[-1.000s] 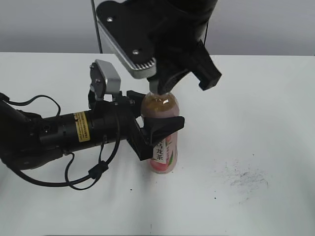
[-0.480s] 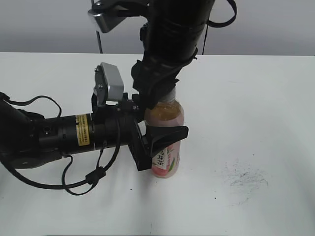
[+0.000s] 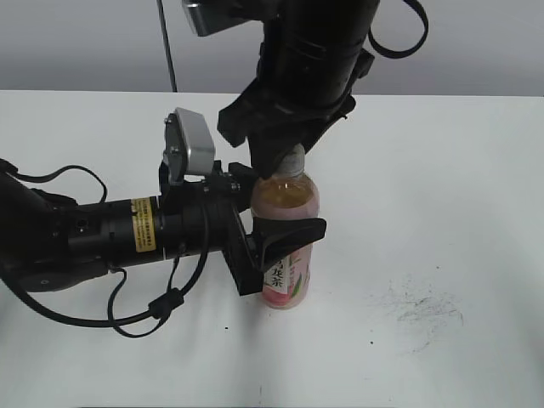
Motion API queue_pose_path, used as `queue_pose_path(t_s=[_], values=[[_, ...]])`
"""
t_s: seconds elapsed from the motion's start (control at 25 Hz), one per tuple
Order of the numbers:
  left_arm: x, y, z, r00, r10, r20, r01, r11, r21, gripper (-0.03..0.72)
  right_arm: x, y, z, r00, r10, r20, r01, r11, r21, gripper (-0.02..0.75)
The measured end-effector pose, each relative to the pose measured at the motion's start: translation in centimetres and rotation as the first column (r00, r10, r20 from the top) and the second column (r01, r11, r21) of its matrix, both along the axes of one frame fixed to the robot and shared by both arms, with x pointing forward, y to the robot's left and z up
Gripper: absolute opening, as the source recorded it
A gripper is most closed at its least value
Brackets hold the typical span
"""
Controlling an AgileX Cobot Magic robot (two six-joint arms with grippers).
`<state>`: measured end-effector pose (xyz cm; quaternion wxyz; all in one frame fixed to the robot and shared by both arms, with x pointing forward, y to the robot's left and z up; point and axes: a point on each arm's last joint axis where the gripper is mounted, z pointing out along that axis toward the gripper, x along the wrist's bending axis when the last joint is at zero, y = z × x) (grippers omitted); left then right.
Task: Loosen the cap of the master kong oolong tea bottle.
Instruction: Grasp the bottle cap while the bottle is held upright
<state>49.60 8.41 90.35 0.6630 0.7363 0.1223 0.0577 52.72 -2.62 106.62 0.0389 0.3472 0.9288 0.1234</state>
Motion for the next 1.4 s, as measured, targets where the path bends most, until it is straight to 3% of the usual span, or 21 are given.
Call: queue_pose_path(t_s=[0.56, 0.84, 1.4], values=[[-0.1, -0.1, 0.0, 1.0, -0.01, 0.003, 0.01, 1.0, 0.001, 0.448, -0.7, -0.6, 0.2, 1.0, 0.006, 0.002, -0.006, 1.0, 0.005, 0.377], [-0.1, -0.1, 0.0, 1.0, -0.011, 0.003, 0.011, 1.0, 0.001, 0.448, -0.6, -0.9, 0.4, 1.0, 0.01, 0.016, -0.01, 1.0, -0.002, 0.456], [-0.2, -0.1, 0.0, 1.0, -0.013, 0.003, 0.013, 1.0, 0.0, 0.448, -1.3, -1.4, 1.2, 0.999, 0.02, 0.025, -0.02, 1.0, 0.005, 0.463]])
